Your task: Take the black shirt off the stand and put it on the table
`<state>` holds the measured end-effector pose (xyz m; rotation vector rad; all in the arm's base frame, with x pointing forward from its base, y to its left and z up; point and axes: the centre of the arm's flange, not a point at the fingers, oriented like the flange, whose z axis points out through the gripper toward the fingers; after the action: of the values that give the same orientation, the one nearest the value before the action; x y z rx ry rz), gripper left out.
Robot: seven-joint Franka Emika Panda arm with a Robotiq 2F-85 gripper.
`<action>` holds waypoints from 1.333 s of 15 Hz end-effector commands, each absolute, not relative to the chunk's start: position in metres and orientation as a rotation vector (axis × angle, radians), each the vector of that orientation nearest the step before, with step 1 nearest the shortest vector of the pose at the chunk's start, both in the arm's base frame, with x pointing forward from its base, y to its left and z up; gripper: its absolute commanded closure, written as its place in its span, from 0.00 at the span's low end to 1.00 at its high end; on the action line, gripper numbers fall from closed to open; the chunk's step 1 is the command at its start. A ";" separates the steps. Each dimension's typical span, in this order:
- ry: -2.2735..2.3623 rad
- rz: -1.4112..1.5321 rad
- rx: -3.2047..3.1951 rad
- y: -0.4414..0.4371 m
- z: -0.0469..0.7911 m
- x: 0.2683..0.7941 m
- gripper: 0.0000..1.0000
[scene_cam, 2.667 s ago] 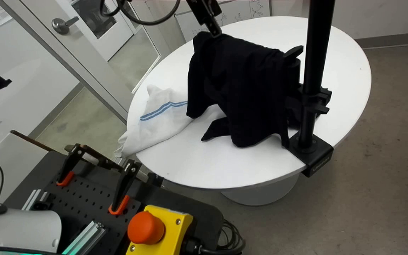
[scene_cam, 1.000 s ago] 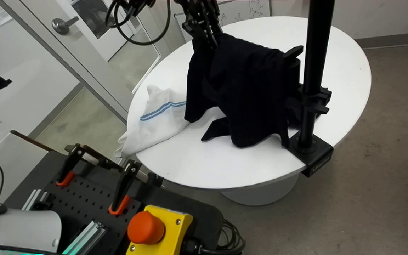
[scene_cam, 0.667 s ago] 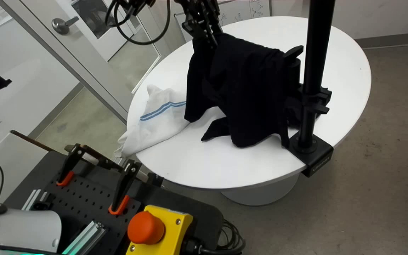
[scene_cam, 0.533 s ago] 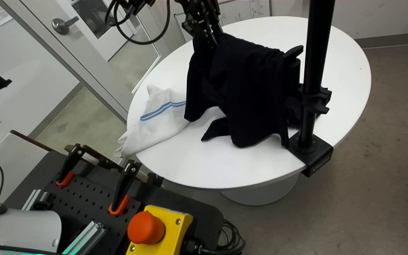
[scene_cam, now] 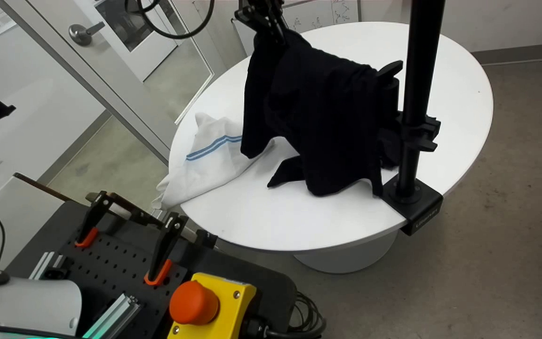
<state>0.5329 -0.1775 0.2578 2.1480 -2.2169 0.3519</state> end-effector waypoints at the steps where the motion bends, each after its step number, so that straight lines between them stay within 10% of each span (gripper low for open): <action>1: -2.237 0.376 2.176 -0.166 0.286 0.540 1.00; 20: -2.333 0.869 2.471 -0.100 0.534 0.541 0.98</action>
<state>0.5444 -0.1209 0.4843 2.3696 -2.3475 0.8234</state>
